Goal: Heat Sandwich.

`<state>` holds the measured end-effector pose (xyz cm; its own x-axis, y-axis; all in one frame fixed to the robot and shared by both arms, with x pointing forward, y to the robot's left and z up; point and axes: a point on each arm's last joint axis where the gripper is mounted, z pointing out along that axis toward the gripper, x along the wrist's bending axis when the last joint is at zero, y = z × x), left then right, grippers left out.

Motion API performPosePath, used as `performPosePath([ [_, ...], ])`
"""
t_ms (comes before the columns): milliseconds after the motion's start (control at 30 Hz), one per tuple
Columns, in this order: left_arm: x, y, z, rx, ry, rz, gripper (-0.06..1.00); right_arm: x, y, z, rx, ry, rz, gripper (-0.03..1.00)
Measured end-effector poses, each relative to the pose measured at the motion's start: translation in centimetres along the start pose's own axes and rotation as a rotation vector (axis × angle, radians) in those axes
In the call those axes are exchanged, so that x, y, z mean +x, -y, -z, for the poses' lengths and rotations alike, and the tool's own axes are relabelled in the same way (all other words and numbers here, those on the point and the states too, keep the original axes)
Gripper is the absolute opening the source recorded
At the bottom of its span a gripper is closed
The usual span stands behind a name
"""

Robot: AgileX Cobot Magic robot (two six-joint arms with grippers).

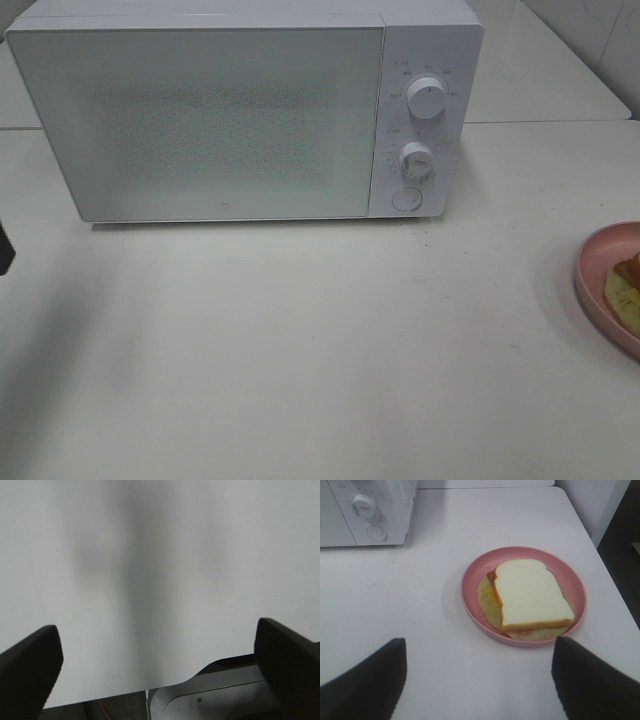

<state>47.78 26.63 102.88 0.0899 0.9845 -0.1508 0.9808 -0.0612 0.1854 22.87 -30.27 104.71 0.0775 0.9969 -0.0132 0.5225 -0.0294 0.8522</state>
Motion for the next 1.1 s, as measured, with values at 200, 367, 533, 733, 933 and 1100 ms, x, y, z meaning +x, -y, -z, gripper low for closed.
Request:
performPosePath([
  [200, 2.2, 1.0, 2.0, -0.025, -0.014, 0.096, 0.98, 0.0, 0.0, 0.0, 0.0, 0.0, 0.0, 0.77],
  [367, 2.5, 2.4, 3.8, -0.062, -0.028, 0.114, 0.98, 0.0, 0.0, 0.0, 0.0, 0.0, 0.0, 0.77],
  [533, 2.4, 4.9, 4.4, -0.082, -0.054, 0.098, 0.98, 0.0, 0.0, 0.0, 0.0, 0.0, 0.0, 0.77],
  [733, 1.9, 8.6, 5.5, -0.168, -0.073, 0.08, 0.98, 0.0, 0.0, 0.0, 0.0, 0.0, 0.0, 0.77],
  [933, 1.4, 11.5, 6.5, -0.27, -0.085, 0.035, 0.98, 0.0, 0.0, 0.0, 0.0, 0.0, 0.0, 0.77],
  [1100, 0.9, 13.8, 7.5, -0.406, -0.1, -0.004, 0.98, 0.0, 0.0, 0.0, 0.0, 0.0, 0.0, 0.77],
])
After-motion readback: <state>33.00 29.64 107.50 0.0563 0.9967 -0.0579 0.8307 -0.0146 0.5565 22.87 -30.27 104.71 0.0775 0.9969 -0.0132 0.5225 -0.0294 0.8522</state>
